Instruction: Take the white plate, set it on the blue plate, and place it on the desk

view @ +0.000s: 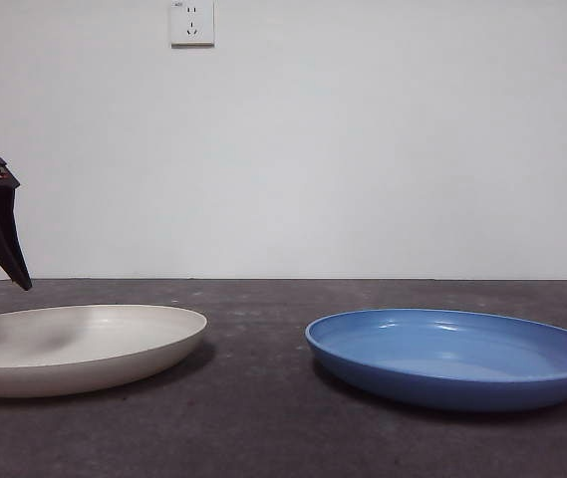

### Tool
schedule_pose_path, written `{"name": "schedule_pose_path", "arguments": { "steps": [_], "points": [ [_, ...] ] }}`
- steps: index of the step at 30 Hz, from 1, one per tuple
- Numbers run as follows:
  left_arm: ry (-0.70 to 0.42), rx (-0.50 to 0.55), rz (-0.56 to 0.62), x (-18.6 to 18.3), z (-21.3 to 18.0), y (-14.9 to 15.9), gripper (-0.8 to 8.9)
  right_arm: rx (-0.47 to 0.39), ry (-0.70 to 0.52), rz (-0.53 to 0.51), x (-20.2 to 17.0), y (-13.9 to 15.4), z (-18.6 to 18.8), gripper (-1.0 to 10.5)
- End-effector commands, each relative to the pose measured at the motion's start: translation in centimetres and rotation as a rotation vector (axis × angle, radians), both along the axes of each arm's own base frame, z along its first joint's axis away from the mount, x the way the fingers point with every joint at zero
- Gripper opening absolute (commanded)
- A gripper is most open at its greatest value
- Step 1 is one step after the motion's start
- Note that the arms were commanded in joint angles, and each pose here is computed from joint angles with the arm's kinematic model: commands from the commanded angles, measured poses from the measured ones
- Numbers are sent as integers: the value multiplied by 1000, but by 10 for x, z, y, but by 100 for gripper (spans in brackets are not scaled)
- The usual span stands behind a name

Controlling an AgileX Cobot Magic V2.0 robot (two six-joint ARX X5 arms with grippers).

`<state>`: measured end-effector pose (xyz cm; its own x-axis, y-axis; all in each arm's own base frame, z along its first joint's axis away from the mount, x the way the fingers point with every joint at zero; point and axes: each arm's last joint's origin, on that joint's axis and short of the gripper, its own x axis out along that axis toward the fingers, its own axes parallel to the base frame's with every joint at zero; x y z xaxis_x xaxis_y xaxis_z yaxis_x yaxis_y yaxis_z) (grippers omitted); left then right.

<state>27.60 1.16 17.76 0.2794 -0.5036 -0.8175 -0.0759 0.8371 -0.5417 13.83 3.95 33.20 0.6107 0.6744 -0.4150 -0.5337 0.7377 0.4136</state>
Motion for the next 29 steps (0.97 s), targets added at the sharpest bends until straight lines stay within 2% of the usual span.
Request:
{"name": "schedule_pose_path", "arguments": {
  "steps": [1,13,18,22,26,29],
  "points": [
    [-23,-2,-15,6,1,1,523,-4,-30,10,1,1,6,624],
    [-11,-8,4,9,-3,1,518,-4,-36,11,1,1,6,624],
    [8,-11,0,11,-8,-1,445,-4,-35,10,1,1,6,624],
    [29,-14,6,12,-14,-1,324,-4,-35,11,1,1,6,624],
    [46,-5,9,13,-18,-1,123,-4,-32,11,1,1,6,624],
    [44,-4,9,13,-18,0,42,-4,-30,11,1,1,6,624]
  ]
}}
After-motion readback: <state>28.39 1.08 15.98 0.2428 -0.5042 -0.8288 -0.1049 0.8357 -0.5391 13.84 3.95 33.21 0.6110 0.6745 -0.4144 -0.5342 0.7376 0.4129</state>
